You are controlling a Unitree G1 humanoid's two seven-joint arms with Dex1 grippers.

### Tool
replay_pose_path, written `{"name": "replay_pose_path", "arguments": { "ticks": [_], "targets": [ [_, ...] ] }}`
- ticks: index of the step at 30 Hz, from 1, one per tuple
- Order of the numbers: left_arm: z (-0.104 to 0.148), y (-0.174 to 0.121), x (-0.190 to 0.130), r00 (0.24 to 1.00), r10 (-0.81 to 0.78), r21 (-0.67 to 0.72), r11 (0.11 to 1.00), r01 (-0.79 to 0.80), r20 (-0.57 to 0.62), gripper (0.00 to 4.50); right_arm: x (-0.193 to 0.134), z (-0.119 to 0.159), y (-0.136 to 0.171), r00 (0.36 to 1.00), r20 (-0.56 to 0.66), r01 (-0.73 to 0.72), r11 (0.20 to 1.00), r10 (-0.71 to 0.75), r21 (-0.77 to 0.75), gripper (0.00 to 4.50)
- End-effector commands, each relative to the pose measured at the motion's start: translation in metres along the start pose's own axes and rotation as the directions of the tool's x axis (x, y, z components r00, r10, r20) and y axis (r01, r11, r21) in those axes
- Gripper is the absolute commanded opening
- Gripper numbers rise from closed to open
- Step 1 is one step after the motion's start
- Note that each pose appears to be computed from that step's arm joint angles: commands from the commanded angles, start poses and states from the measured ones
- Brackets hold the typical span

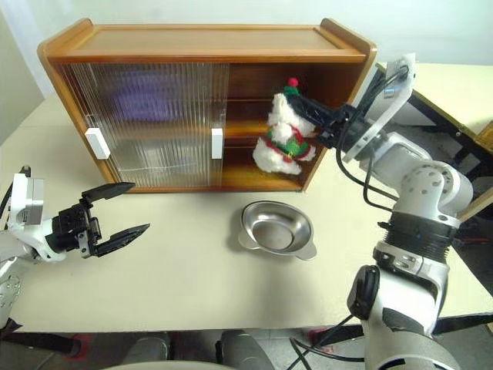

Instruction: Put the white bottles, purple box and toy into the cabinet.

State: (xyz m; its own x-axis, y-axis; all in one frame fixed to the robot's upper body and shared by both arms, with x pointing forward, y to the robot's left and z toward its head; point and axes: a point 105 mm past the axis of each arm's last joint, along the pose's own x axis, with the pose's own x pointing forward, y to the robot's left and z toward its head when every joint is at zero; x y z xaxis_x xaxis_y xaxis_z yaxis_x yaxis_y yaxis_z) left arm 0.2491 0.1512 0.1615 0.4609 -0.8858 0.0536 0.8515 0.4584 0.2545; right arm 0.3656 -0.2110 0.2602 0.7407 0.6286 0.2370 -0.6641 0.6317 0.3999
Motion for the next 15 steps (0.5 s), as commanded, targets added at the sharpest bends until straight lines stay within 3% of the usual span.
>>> {"name": "replay_pose_path", "arguments": {
  "ticks": [1, 11, 15],
  "targets": [
    [-0.002, 0.000, 0.002, 1.000, -0.006, 0.002, 1.000, 0.006, -0.015, 4.50, 0.009, 0.013, -0.010, 0.991, 0.122, 0.060, 0.998, -0.060, 0.003, 0.01],
    [0.000, 0.000, 0.002, 1.000, -0.004, 0.003, 1.000, 0.004, -0.014, 4.50, 0.035, 0.022, -0.048, 0.896, 0.333, 0.248, 0.954, -0.293, 0.171, 0.01],
    [0.001, -0.001, 0.002, 1.000, -0.002, 0.005, 1.000, 0.002, -0.014, 4.50, 0.042, 0.021, -0.065, 0.819, 0.398, 0.312, 0.903, -0.413, 0.296, 0.01]
  ]
}}
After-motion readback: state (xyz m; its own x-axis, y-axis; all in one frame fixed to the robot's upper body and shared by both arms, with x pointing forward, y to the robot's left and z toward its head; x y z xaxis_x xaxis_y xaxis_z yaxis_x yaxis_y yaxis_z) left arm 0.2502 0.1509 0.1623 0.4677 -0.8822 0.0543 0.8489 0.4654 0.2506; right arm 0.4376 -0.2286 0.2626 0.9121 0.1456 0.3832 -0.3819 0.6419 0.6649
